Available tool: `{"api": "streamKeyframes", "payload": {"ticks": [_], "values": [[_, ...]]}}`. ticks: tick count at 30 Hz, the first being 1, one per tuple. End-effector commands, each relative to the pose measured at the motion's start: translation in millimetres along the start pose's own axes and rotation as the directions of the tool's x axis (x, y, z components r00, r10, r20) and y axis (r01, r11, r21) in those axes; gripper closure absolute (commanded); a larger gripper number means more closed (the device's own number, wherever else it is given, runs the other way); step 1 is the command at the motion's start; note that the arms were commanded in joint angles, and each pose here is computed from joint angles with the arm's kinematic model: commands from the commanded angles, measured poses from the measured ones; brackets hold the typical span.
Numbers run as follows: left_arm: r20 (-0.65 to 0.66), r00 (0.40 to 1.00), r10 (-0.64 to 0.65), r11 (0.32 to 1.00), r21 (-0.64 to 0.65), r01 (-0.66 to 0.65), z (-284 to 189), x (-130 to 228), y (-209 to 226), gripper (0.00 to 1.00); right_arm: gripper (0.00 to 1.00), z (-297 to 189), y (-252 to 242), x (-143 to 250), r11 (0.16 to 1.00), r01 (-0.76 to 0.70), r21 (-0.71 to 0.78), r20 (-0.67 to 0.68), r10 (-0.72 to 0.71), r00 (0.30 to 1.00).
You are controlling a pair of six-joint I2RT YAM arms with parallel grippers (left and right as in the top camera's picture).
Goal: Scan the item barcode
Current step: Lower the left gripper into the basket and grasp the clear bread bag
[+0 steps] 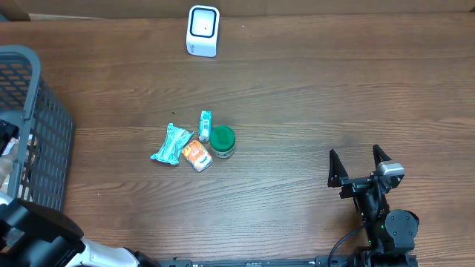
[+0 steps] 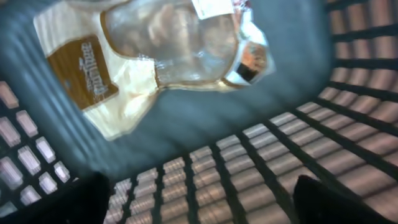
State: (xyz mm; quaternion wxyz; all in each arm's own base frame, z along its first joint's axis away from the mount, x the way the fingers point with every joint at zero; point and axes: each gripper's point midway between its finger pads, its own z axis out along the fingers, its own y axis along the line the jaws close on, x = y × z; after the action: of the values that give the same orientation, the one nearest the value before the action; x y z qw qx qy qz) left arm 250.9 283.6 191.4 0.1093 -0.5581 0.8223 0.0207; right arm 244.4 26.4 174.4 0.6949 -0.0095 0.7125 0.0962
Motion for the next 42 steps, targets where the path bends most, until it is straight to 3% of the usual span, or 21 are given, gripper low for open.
{"api": "streamKeyframes", "payload": {"ticks": [1, 11, 20, 29, 42], "values": [[-0.02, 0.994, 0.105, 0.99, -0.096, -0.106, 31, 5, 20, 0.01, 0.0, 0, -1, 2, 1.0, 0.0, 0.005, 0.003, 0.0, 1.0], [-0.008, 0.927, 0.375, 0.917, -0.142, -0.372, 89, 2, 30, 0.0, 0.0, 0, -1, 2, 1.0, 0.0, 0.005, 0.003, 0.0, 1.0], [0.088, 0.908, 0.411, 0.883, -0.285, -0.372, 99, -26, 45, 0.0, 0.0, 0, -1, 2, 1.0, 0.0, 0.005, 0.003, 0.0, 1.0], [0.105, 0.857, 0.504, 0.848, -0.247, -0.469, 123, -21, 38, 0.02, 0.0, 0, -1, 2, 1.0, 0.0, 0.005, 0.003, 0.0, 1.0], [0.028, 0.856, 0.516, 0.842, -0.2, -0.501, 152, -7, 36, 0.05, 0.0, 0, -1, 2, 1.0, 0.0, 0.005, 0.003, 0.0, 1.0]]}}
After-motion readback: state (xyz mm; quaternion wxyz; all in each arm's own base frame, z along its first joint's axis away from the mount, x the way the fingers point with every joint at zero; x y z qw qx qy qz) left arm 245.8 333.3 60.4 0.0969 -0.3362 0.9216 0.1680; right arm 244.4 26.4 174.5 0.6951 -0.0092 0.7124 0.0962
